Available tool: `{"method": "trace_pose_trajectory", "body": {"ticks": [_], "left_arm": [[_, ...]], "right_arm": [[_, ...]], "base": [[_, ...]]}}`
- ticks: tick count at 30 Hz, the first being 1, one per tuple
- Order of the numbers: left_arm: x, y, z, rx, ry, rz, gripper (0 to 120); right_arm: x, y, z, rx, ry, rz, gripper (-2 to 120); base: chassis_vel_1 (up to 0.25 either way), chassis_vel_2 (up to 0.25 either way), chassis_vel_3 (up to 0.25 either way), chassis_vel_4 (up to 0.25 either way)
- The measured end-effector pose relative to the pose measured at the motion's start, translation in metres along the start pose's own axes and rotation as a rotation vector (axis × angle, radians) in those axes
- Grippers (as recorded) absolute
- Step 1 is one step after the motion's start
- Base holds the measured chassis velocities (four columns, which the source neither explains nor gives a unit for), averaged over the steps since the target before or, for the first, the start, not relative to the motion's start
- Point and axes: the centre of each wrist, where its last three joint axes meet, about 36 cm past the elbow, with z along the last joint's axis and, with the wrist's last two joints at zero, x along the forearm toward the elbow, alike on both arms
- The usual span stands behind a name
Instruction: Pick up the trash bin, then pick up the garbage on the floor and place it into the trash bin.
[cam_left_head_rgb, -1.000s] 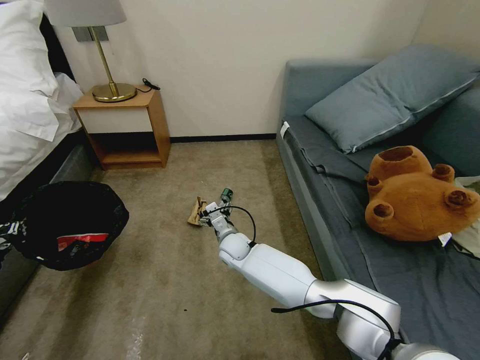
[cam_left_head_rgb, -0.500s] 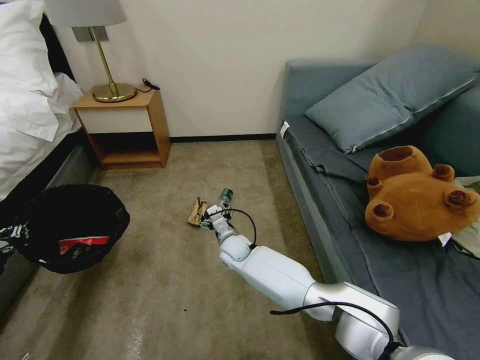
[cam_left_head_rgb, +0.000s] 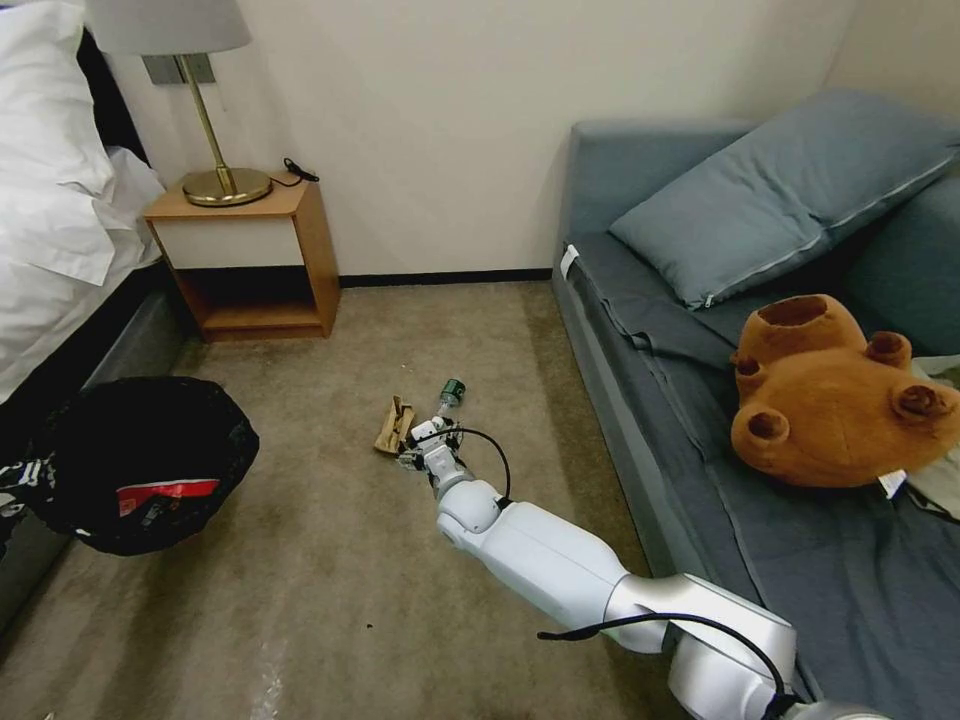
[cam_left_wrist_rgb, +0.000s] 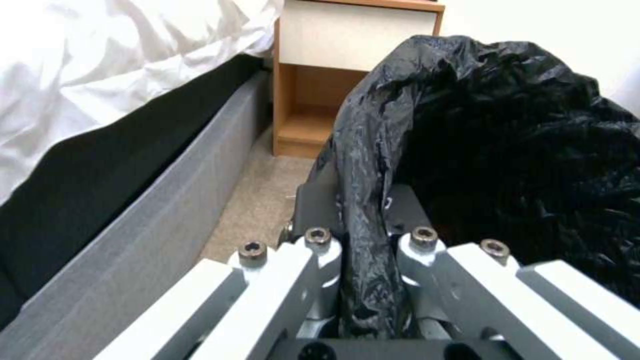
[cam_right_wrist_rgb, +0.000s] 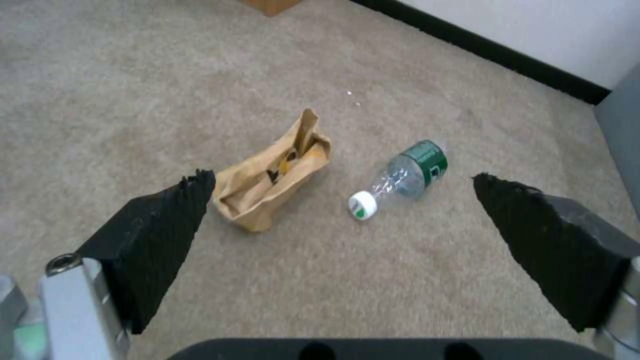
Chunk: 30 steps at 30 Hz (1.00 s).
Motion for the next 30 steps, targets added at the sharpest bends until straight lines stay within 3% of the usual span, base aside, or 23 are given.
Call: {"method": "trace_pose_trajectory", "body": {"ticks": [3, 6, 7, 8, 9, 10, 14, 20, 30], "left_arm": [[0.000, -0.001, 0.001, 0.002, 0.000, 0.001, 5], [0.000, -0.001, 0.001, -0.006, -0.011, 0.042, 5], [0.000, -0.011, -0.005, -0.078, -0.060, 0.171, 5], [0.000, -0.011, -0.005, -0.078, -0.060, 0.171, 5], [0.000, -0.030, -0.017, -0.079, -0.075, 0.227, 5], [0.000, -0.050, -0.028, -0.028, -0.063, 0.237, 5], [-0.002, -0.063, -0.029, 0.002, -0.036, 0.227, 5], [0.010, -0.060, 0.004, 0.002, 0.027, 0.187, 4], [0.013, -0.060, 0.003, -0.001, 0.018, 0.174, 4]], "right_arm": [[0.000, 0.001, 0.000, -0.001, -0.002, -0.002, 100], [0.000, 0.002, -0.001, -0.002, -0.003, -0.003, 100], [0.000, 0.002, 0.000, -0.002, -0.003, -0.003, 100], [0.000, 0.002, 0.000, -0.002, -0.003, -0.003, 100], [0.000, 0.002, -0.001, -0.002, -0.005, -0.004, 100], [0.000, 0.003, -0.001, -0.003, -0.006, -0.005, 100], [0.000, 0.004, -0.002, -0.006, -0.009, -0.006, 100], [0.003, 0.001, 0.006, -0.013, -0.006, -0.001, 100], [0.002, -0.001, 0.006, -0.010, -0.010, 0.000, 100]], "base": [[-0.078, 0.105, 0.083, -0.096], [-0.089, 0.103, 0.084, -0.101], [-0.073, 0.094, 0.087, -0.098], [-0.073, 0.094, 0.087, -0.098], [-0.042, 0.094, 0.079, -0.068], [-0.062, 0.059, 0.079, -0.064], [-0.078, 0.036, 0.061, -0.062], [-0.077, 0.060, 0.064, -0.075], [-0.065, 0.082, 0.081, -0.077]]}}
